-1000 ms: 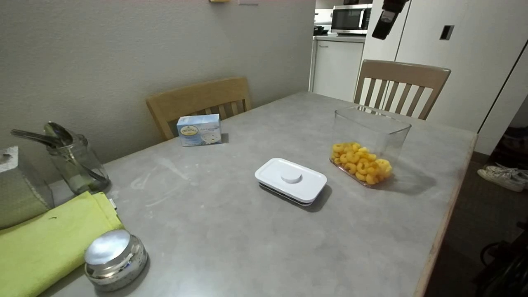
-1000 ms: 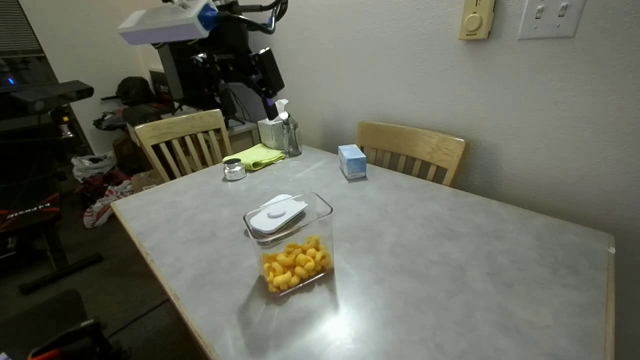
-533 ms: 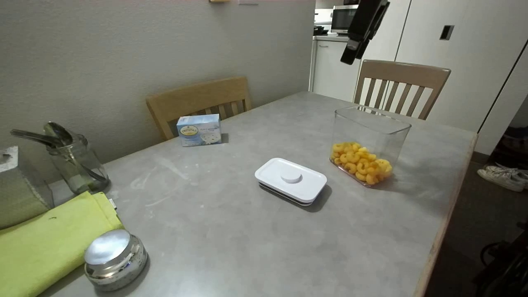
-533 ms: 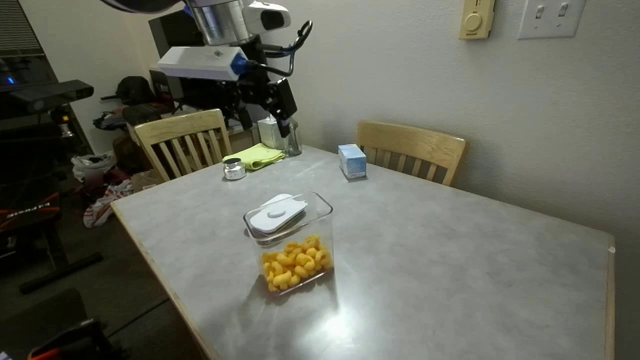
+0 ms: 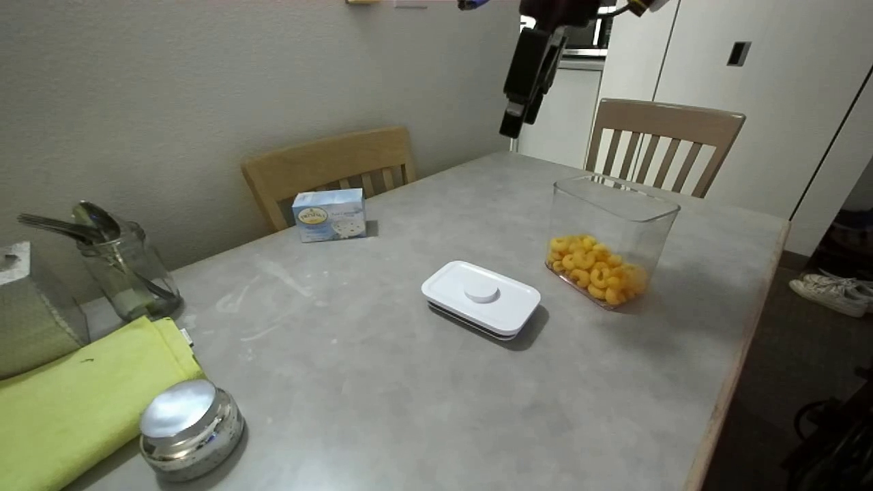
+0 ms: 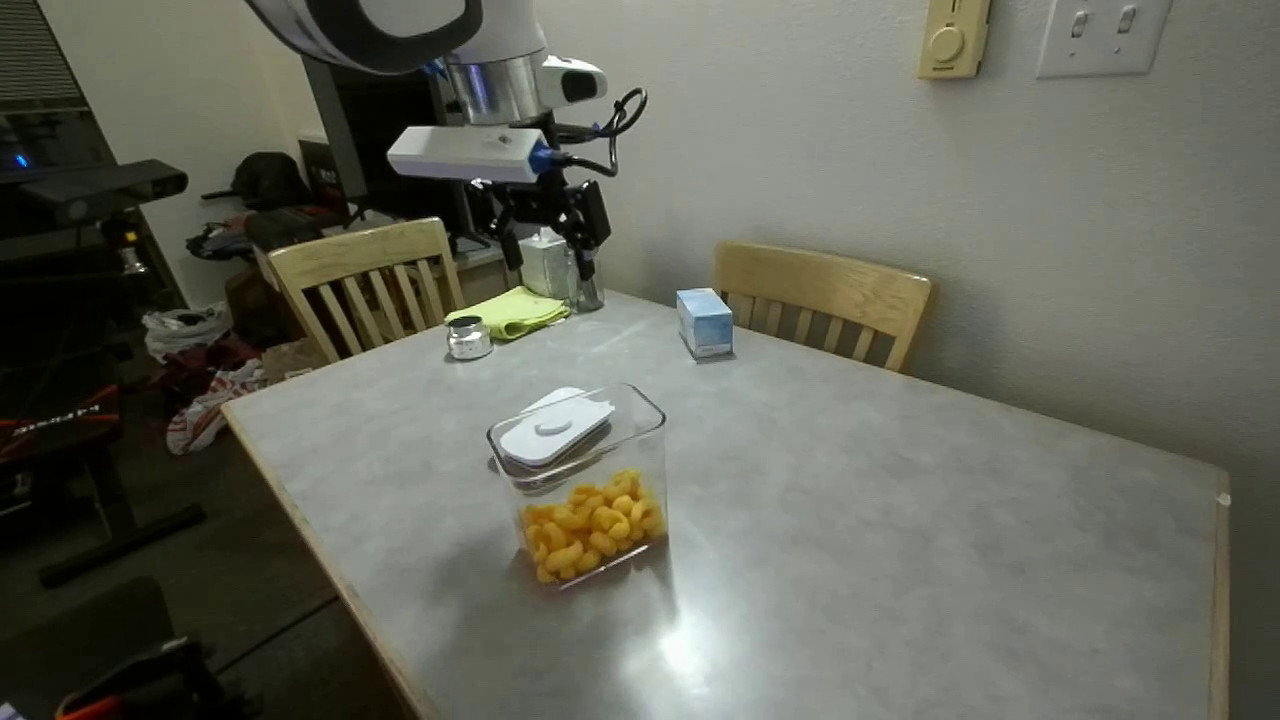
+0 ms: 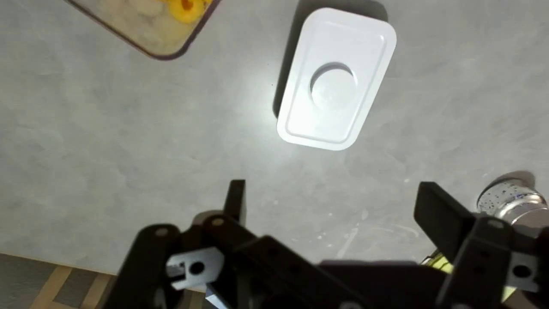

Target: Put the white lid on the storage container then push the button on the lid

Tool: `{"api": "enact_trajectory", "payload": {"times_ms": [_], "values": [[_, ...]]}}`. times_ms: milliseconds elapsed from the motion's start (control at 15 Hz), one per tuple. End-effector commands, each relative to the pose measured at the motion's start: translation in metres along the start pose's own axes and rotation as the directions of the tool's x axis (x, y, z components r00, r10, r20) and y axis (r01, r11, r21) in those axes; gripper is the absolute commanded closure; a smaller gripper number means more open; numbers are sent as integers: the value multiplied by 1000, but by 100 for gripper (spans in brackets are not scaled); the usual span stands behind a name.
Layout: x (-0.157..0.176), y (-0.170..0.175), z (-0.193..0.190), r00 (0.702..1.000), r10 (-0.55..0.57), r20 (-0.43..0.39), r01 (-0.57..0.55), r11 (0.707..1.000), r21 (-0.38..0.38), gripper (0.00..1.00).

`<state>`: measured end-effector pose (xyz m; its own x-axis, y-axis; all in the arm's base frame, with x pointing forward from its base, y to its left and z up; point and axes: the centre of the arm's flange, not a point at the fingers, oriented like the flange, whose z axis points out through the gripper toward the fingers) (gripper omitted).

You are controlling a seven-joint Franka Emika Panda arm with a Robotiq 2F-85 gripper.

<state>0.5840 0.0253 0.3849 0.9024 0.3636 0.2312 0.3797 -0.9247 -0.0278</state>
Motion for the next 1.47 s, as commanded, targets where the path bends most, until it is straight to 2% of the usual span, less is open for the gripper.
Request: {"api": "enact_trajectory", "payload": {"times_ms": [0, 200, 400, 467, 600, 933, 1133, 1400], "values": [[37, 10, 31, 998, -12, 59, 11, 1000, 26, 0], [47, 11, 63, 993, 79, 93, -83, 995, 48, 0], [48, 7, 97, 991, 102, 85, -111, 988, 110, 0], [37, 1, 80, 992, 87, 92, -93, 994, 64, 0], [37, 0, 91, 991, 85, 102, -92, 993, 70, 0], [33, 0, 77, 991, 84, 103, -92, 994, 67, 0], [33, 3, 98, 987, 106, 124, -121, 986, 118, 0], [34, -2, 135, 968, 124, 218, -162, 973, 166, 0]]}}
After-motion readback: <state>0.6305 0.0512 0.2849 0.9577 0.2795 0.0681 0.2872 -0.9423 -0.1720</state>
